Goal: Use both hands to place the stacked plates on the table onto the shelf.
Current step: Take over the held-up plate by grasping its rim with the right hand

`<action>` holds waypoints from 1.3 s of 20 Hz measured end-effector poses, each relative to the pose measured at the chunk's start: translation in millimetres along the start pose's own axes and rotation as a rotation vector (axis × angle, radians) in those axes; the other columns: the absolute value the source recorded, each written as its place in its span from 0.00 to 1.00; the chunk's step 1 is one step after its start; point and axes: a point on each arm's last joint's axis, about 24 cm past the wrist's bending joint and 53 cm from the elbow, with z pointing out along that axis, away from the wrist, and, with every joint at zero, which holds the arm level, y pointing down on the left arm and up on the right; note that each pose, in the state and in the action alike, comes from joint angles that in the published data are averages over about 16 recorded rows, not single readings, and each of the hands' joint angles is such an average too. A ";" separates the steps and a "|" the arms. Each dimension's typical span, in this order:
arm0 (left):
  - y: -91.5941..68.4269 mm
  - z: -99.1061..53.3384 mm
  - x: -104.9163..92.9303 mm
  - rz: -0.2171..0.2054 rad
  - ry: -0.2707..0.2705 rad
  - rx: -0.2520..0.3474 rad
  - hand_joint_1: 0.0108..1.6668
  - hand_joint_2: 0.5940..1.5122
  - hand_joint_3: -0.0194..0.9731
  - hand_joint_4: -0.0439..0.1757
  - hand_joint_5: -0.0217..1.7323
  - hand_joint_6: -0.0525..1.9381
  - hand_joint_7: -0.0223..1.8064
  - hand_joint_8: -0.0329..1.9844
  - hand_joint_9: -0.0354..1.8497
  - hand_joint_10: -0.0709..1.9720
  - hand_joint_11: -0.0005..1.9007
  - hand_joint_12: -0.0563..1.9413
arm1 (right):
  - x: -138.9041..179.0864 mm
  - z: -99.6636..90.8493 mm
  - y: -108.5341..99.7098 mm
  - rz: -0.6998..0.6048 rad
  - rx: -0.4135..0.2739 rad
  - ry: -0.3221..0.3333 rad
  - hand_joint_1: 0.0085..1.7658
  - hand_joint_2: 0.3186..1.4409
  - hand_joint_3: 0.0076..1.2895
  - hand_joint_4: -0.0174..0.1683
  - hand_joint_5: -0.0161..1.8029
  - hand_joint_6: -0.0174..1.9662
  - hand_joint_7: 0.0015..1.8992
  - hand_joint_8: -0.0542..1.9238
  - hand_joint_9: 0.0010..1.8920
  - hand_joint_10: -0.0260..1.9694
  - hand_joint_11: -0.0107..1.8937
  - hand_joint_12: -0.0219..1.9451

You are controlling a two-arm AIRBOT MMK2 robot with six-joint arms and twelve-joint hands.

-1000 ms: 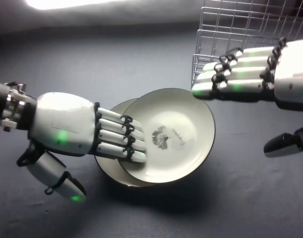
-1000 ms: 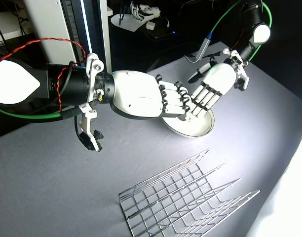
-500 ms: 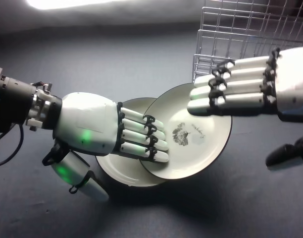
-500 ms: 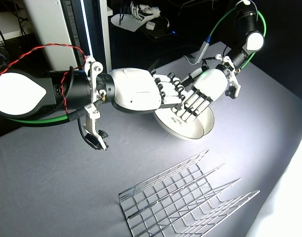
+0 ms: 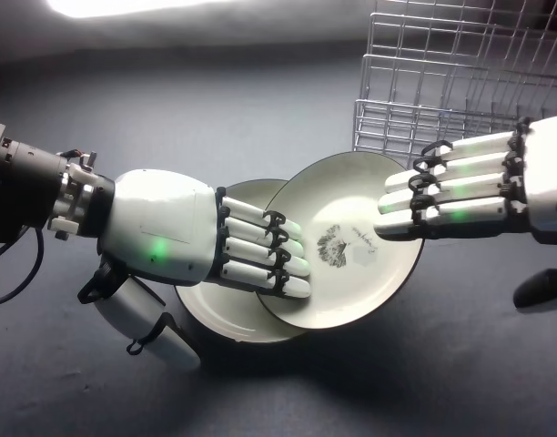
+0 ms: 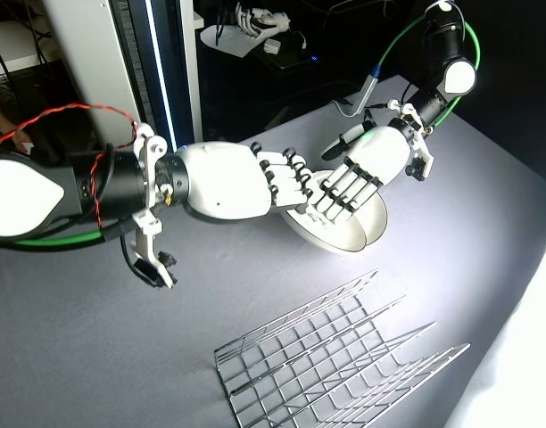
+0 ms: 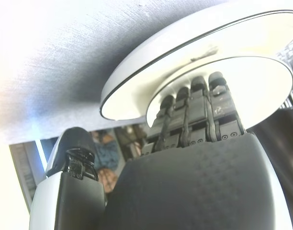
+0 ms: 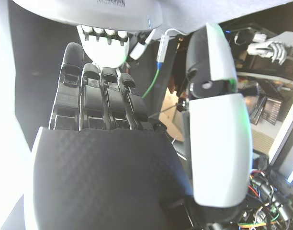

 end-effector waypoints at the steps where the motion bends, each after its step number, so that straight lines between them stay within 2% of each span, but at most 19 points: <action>1: 0.0 0.0 -0.1 0.000 0.000 0.000 0.00 0.68 0.04 0.19 0.01 0.02 0.01 0.01 0.03 0.04 0.01 0.03 | 0.6 1.7 -2.3 0.000 0.002 0.001 0.60 0.63 0.00 0.09 0.04 0.02 0.03 0.04 0.03 0.02 0.02 0.39; 7: 0.2 0.0 -0.2 -0.002 -0.001 0.000 0.00 0.68 0.04 0.19 0.01 0.02 0.01 0.01 0.03 0.04 0.01 0.03 | 4.2 17.4 -15.9 0.001 0.012 0.006 0.62 0.64 0.00 0.08 0.04 0.02 0.03 0.04 0.04 0.02 0.02 0.41; 20: 0.8 -0.5 -0.5 -0.004 -0.003 0.000 0.00 0.67 0.04 0.18 0.01 0.01 0.01 0.01 0.03 0.04 0.01 0.03 | 16.0 54.5 -43.2 0.018 0.036 0.016 0.61 0.63 0.00 0.08 0.02 0.02 0.01 0.04 0.01 0.02 0.01 0.37; 26: 1.3 -1.3 -0.7 -0.005 -0.003 -0.001 0.00 0.67 0.04 0.19 0.01 0.01 0.01 0.01 0.03 0.03 0.01 0.03 | 19.4 68.7 -51.8 0.025 0.040 0.013 0.62 0.62 0.01 0.08 0.08 0.02 0.06 0.04 0.06 0.04 0.01 0.46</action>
